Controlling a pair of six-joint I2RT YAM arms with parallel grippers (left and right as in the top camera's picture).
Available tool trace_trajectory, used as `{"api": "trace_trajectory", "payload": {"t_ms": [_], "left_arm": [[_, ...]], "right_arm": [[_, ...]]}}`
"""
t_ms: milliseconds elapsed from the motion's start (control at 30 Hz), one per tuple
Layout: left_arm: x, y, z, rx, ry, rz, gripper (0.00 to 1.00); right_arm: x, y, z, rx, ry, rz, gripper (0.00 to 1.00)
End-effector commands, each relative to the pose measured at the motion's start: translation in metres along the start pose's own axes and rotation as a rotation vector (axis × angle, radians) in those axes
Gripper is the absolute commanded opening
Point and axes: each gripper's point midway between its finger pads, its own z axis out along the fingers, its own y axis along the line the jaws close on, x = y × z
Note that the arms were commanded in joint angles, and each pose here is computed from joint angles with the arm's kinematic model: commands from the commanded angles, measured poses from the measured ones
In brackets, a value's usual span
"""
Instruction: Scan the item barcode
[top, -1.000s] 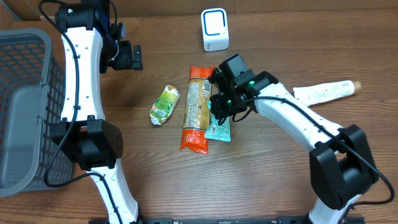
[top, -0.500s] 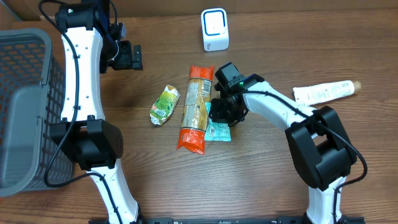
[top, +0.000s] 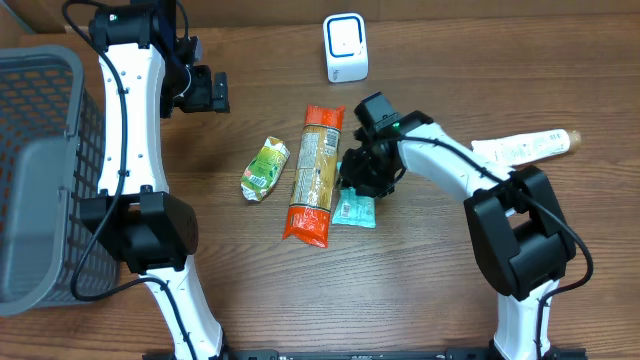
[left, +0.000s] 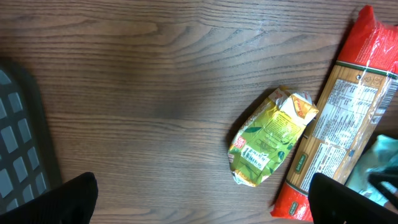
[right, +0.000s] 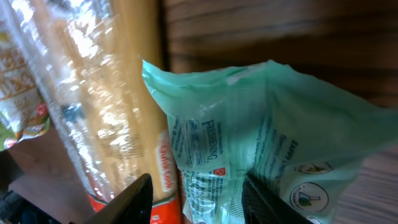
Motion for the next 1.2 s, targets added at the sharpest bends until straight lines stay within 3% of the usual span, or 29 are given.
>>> {"api": "trace_trajectory", "payload": {"t_ms": [0,167,367,433,500,633,767,967,1167], "left_arm": [[0.0,0.0,0.004,-0.006,0.01,0.02,1.0],[0.0,0.0,0.004,-0.006,0.01,0.02,1.0],[0.0,0.0,0.004,-0.006,0.01,0.02,1.0],[0.0,0.0,0.004,-0.006,0.01,0.02,1.0],[0.0,0.0,0.004,-0.006,0.01,0.02,1.0],[0.0,0.0,0.004,-0.006,0.01,0.02,1.0],[0.0,0.0,0.004,-0.006,0.01,0.02,1.0],[0.0,0.0,0.004,-0.006,0.01,0.02,1.0],[0.0,0.0,0.004,-0.006,0.01,0.02,1.0]], "right_arm": [[-0.024,-0.036,-0.001,0.104,-0.043,0.015,0.47],[-0.039,-0.055,-0.027,0.194,-0.073,-0.029,0.44],[-0.053,-0.057,-0.067,0.277,-0.078,-0.202,0.45],[-0.058,-0.047,-0.081,0.275,-0.082,-0.333,0.45],[-0.065,-0.041,-0.094,0.292,-0.1,-0.442,0.49],[-0.081,-0.039,-0.107,0.357,-0.138,-0.64,0.65],[-0.083,-0.05,-0.099,0.38,-0.08,-0.794,0.66],[-0.086,-0.077,-0.088,0.32,-0.016,-0.796,0.61],[-0.077,-0.092,-0.085,0.097,0.04,-0.7,0.61]]}}
